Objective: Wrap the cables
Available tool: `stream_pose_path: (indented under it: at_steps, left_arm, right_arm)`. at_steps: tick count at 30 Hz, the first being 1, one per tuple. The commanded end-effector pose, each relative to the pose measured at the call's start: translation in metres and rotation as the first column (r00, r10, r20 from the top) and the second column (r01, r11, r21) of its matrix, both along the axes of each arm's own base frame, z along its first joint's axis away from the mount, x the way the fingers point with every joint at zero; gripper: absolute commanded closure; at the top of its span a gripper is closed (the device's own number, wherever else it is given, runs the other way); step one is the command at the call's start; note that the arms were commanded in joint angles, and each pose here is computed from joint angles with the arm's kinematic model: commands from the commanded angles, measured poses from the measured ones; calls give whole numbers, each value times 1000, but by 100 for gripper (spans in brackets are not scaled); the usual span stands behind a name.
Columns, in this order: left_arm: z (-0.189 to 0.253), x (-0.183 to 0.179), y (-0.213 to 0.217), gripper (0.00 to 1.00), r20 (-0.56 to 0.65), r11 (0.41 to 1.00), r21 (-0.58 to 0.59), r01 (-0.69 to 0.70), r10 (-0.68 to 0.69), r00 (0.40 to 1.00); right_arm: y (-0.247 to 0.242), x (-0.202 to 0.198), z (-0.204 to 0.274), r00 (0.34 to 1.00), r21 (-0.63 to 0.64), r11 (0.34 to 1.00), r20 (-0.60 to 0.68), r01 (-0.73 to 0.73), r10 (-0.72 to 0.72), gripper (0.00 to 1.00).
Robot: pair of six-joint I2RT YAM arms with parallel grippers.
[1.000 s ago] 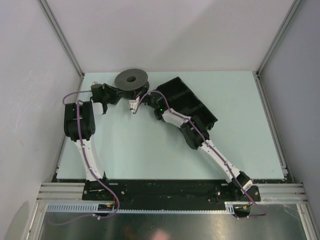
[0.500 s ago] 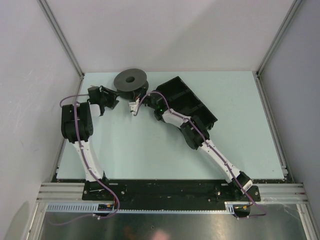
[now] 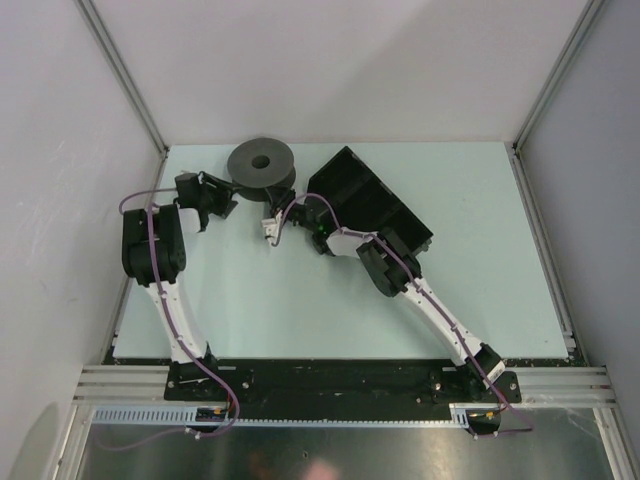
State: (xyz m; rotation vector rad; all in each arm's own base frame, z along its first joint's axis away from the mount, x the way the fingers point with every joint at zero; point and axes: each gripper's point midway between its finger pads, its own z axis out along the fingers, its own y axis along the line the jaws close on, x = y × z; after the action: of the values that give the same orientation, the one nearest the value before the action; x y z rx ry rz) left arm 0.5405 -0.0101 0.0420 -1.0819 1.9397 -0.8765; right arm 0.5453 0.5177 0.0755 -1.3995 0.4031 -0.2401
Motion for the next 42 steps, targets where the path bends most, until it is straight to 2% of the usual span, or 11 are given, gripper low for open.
stream_pose_path:
  at_steps: [1,9,19,31,34,38,42]
  left_arm:
    - [24,0,6,37,44,999,46,6,-8,999]
    - [31,-2,6,37,56,999,50,7,-10,998]
    - [45,-3,5,36,84,998,60,14,-19,996]
    - [86,-8,19,33,168,992,128,-17,-5,986]
    - [97,-13,31,30,181,986,167,-31,0,983]
    - [108,-22,47,21,179,976,212,-46,7,984]
    - [127,-30,53,13,189,951,309,-2,-59,980]
  right_arm:
    - [-5,-14,5,998,38,999,56,-8,6,69]
    - [-8,-22,28,997,67,998,80,-14,8,66]
    - [-6,-34,75,994,138,990,110,-24,9,55]
    - [-19,-38,134,988,200,980,155,-14,-18,47]
    - [-26,-40,146,988,210,978,154,-3,-30,45]
    - [-38,-43,161,988,229,973,146,18,-52,42]
    - [-55,-48,183,989,260,964,123,49,-84,36]
